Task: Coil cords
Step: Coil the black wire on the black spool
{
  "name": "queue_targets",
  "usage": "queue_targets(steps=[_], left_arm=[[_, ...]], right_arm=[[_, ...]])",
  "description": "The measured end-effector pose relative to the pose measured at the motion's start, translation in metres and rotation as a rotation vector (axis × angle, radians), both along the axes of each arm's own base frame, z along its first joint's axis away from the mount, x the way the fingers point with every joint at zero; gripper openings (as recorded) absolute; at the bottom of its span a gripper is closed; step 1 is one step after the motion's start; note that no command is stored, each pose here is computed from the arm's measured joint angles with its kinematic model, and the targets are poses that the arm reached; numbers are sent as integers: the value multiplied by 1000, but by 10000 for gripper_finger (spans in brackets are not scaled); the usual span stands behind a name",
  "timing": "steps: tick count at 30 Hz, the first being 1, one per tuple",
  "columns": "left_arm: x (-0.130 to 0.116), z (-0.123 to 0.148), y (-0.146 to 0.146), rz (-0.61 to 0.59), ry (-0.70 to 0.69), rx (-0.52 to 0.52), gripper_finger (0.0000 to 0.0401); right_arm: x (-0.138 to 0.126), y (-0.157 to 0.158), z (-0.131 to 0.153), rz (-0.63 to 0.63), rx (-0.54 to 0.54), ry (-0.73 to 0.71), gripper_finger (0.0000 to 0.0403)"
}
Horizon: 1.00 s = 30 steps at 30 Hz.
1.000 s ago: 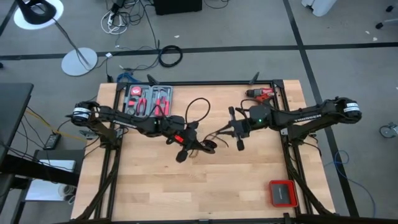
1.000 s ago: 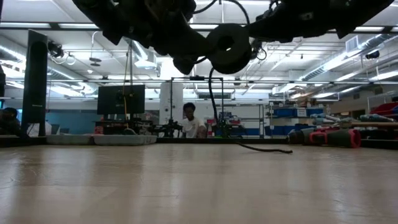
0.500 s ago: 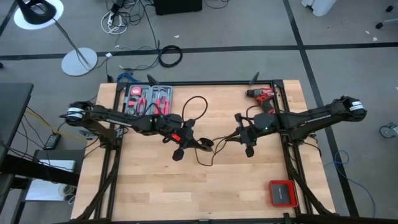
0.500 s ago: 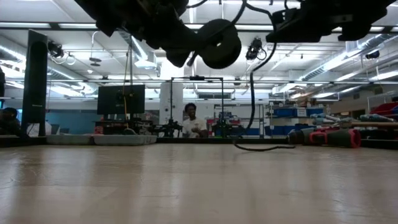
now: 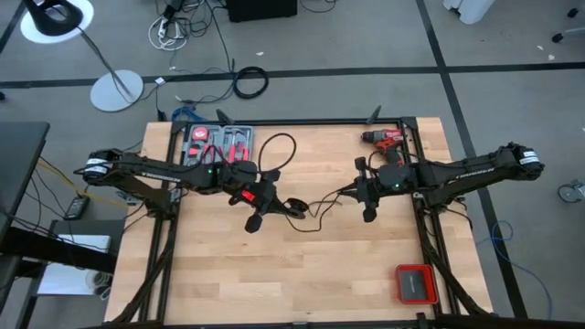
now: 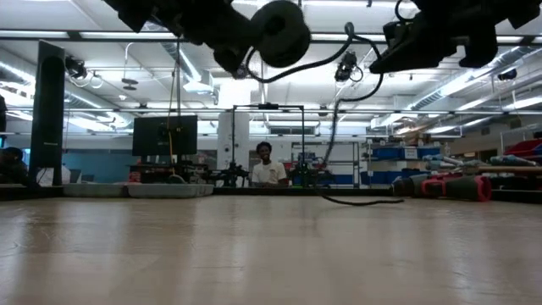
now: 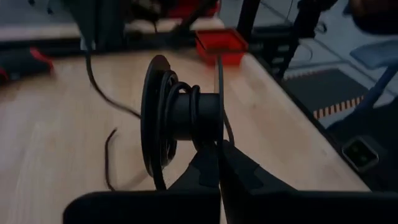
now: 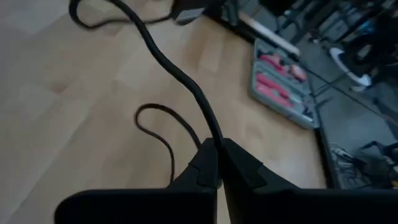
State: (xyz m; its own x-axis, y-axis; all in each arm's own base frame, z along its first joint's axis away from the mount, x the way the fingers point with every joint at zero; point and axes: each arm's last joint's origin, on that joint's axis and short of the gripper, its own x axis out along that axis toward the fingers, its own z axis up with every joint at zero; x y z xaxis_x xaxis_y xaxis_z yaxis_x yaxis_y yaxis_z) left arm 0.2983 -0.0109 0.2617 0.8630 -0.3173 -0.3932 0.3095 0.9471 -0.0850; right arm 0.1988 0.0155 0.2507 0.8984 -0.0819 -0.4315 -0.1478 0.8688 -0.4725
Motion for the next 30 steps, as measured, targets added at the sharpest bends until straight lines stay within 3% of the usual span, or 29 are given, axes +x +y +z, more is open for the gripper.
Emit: queue_targets(steps=[12,17,24,30], left_arm=[[-14,-8,0,-8,166,-6,0],[-14,-9,-1,-19,173,-10,0],[-15,-8,0,0,167,34,0],[-13,-5,0,5,117,63,0]], right_arm=[[-12,-8,35,-89,-9,-281,4],[-9,-13,28,-94,-87,-218,4],[-10,-12,20,-33,-59,-132,4],[-13,-11,11,-55,-24,-47,4]])
